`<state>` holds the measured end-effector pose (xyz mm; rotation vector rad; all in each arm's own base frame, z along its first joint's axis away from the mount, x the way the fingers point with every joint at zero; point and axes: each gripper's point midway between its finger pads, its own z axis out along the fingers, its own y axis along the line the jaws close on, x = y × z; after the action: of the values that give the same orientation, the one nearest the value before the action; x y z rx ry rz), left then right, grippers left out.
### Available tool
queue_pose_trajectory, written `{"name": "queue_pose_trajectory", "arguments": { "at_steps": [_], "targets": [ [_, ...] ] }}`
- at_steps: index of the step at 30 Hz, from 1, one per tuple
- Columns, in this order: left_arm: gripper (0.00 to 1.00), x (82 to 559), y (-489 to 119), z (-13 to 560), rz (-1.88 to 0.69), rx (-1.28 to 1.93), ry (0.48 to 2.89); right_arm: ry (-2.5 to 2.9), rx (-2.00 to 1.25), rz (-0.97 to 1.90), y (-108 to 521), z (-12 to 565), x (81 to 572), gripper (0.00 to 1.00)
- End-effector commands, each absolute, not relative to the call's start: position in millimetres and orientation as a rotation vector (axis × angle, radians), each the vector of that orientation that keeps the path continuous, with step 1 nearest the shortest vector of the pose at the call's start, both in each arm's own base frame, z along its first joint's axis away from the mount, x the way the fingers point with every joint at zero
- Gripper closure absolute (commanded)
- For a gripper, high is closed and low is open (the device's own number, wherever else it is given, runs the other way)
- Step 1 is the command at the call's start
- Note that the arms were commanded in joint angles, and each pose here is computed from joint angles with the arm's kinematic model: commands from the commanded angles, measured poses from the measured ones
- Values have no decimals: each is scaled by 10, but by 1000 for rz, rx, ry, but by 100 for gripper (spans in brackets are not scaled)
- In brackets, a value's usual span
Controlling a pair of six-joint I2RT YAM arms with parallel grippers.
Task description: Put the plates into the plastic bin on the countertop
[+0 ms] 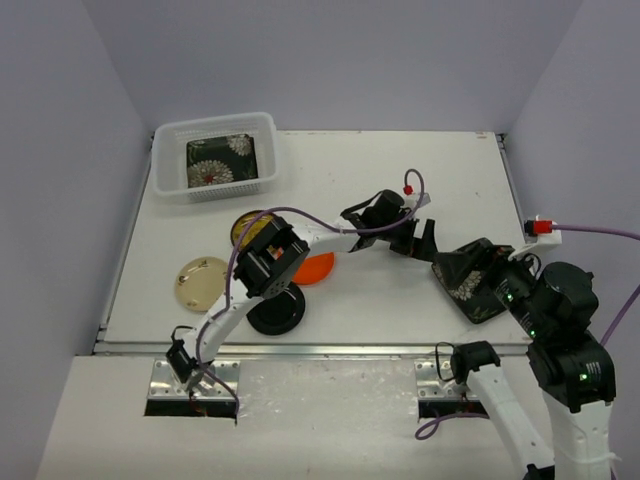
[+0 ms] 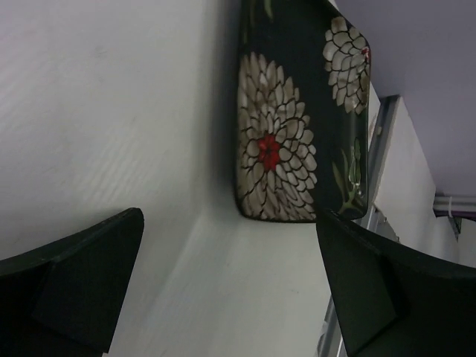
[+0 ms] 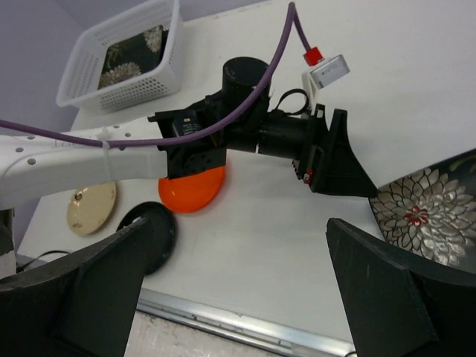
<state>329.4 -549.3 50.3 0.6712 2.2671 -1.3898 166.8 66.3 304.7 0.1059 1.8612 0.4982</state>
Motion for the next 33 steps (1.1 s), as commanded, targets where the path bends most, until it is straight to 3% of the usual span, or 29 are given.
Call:
{"name": "queue_pose_trajectory", "arguments": {
  "at_steps": [1,8,11,13,19,27,29,31,33],
  "targets": [
    [1,3231,-5753,361,-1404,667,2310,1905,102,473,636,2911,1627,1],
    [16,3525,-5908,-46,-1245,514,2388,1896,43,593,819,2894,1534,1],
    [28,3584,-5861,-154,-1209,507,2404,1883,31,604,832,2918,1499,1],
    [38,3543,-5824,-235,-1196,550,2413,1874,26,593,817,2948,1485,1],
    [44,3326,-5838,-294,-1286,742,2397,1855,14,594,820,3002,1478,1],
    [65,3095,-5832,-414,-1321,820,2431,1861,23,591,813,2955,1485,1],
    [71,3079,-5832,-424,-1323,820,2437,1861,24,591,812,2957,1484,1],
    [94,3061,-5834,-402,-1335,827,2437,1859,23,589,808,2962,1479,1],
    [99,3070,-5836,-359,-1339,828,2429,1857,25,585,803,2956,1484,1]
  ]
}}
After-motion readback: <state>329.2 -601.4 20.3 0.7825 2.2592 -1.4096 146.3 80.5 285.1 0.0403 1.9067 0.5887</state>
